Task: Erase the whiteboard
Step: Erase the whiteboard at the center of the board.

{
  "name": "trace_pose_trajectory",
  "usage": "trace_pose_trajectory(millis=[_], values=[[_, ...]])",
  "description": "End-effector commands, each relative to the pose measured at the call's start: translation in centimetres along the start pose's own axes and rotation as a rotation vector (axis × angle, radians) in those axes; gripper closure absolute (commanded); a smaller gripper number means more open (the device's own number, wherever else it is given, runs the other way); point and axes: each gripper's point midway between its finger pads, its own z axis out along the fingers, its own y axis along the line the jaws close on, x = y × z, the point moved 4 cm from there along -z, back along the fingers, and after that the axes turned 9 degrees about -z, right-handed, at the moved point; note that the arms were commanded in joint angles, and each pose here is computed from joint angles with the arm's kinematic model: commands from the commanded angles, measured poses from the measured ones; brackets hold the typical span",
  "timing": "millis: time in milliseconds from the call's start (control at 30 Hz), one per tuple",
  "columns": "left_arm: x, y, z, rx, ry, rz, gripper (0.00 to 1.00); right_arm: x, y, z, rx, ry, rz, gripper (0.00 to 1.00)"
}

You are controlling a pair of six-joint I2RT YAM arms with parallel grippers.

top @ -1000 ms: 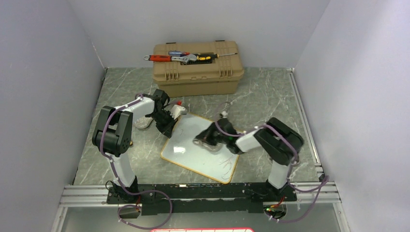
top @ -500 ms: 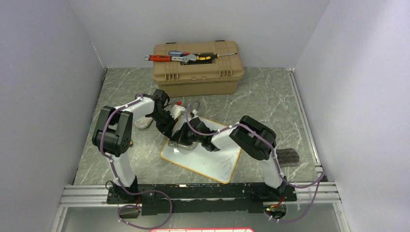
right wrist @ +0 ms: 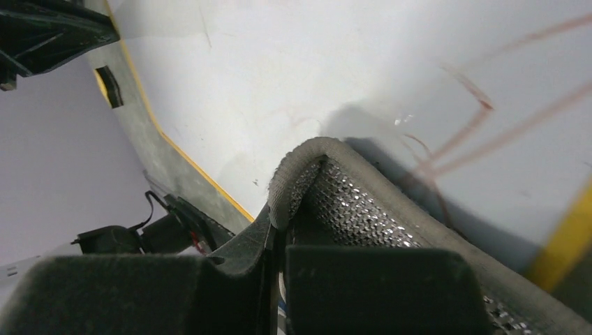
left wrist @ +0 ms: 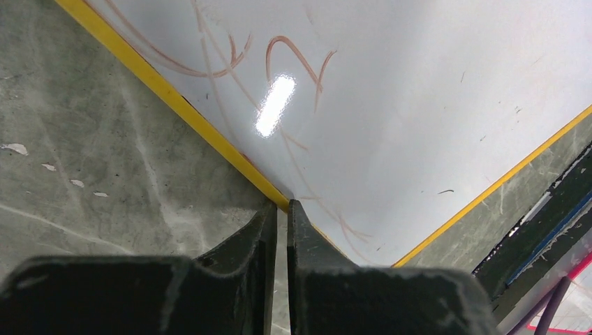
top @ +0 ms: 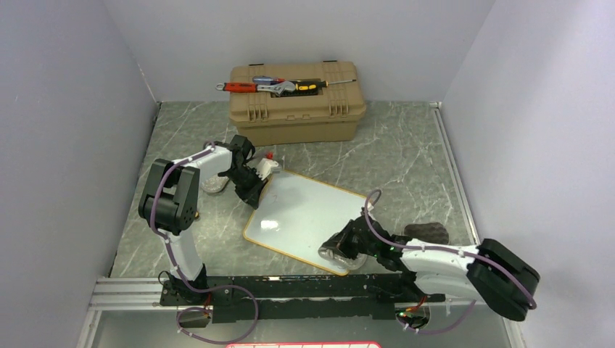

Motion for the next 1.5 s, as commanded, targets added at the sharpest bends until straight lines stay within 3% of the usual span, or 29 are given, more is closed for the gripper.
trace_pose_trajectory(millis=[0, 200, 333, 400, 433, 500, 733, 967, 1267, 1467], values=[[3.3, 0.1, 2.1, 0.021, 0.138, -0.006, 0.97, 0.2, -6.6, -1.6, 0.360, -0.015, -0.099, 1.00], [0.8, 0.3, -0.4, -0.019, 0.079, 0.006, 0.92, -4.2, 2.4, 0.2, 0.406, -0.003, -0.381, 1.00], [-1.1, -0.9, -3.8, -0.026, 0.009, 0.046, 0.75, -7.6, 4.2, 1.4, 0.418, -0.006, -0.430, 1.00], [-1.0, -2.1, -5.2, -0.007, -0.012, 0.082, 0.52, -9.3, 4.5, 2.2, 0.455, -0.011, -0.457, 1.00], [-0.6, -2.6, -5.2, 0.007, -0.002, 0.094, 0.46, -10.1, 4.7, 2.5, 0.467, -0.011, -0.475, 1.00], [1.0, -3.7, -5.0, 0.010, 0.039, 0.128, 0.42, -12.1, 4.7, 2.7, 0.509, -0.017, -0.494, 1.00], [7.0, -4.8, -1.3, -0.041, 0.214, 0.211, 0.41, -18.9, 3.0, 1.2, 0.641, -0.083, -0.481, 1.00], [7.6, -3.5, 0.3, -0.210, 0.244, 0.277, 0.44, -22.7, -0.6, -0.1, 0.761, -0.120, -0.449, 1.00], [6.8, -1.1, 2.5, -0.324, 0.239, 0.239, 0.47, -21.4, -4.3, 3.0, 0.767, 0.033, -0.413, 1.00], [4.0, 0.3, 3.9, -0.358, 0.195, 0.221, 0.48, -18.4, -5.3, 1.9, 0.706, 0.055, -0.364, 1.00]])
